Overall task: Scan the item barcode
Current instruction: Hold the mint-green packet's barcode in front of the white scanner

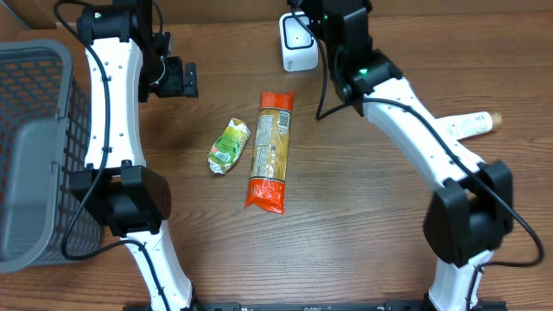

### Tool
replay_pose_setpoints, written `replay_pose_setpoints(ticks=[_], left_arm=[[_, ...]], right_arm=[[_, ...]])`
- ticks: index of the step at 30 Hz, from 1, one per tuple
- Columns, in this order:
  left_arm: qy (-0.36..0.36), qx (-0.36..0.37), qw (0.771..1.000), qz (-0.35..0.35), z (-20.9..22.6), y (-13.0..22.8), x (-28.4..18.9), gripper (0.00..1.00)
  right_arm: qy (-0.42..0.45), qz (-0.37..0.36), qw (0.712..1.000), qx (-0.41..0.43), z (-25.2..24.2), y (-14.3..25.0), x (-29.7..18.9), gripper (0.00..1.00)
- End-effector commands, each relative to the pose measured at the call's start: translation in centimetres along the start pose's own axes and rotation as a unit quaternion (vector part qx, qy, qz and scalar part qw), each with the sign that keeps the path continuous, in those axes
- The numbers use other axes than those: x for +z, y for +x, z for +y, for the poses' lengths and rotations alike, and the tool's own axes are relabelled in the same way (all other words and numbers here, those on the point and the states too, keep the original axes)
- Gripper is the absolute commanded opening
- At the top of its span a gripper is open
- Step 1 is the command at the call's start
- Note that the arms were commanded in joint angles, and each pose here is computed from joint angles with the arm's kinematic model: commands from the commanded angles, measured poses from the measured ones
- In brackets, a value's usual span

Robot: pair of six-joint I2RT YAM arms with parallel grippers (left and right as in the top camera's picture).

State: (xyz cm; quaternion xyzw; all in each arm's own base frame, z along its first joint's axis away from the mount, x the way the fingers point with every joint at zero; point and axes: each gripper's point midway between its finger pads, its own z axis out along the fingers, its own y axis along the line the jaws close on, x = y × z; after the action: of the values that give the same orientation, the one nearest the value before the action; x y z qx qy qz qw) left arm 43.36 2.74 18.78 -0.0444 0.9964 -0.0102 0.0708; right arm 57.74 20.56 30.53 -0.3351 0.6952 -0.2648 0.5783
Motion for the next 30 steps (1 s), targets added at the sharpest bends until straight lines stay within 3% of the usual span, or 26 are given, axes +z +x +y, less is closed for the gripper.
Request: replay_pose_setpoints(ticks=[1,16,30], left_arm=[[-0.003,0.010,1.000,0.005,0.0,0.0,0.4,1.00],[-0.003,0.010,1.000,0.005,0.0,0.0,0.4,0.99],[-0.003,0.010,1.000,0.005,0.0,0.0,0.4,1.00]], right_arm=[[0.015,0.002,0.995,-0.098,2.0,0.1,1.8,0.04],[0.013,0.006,0.960,-0.281,9.9,2.1,5.3,0.04],[0.000,-0.011,0.955,-0.295,11.2,2.1,5.6,0.04]])
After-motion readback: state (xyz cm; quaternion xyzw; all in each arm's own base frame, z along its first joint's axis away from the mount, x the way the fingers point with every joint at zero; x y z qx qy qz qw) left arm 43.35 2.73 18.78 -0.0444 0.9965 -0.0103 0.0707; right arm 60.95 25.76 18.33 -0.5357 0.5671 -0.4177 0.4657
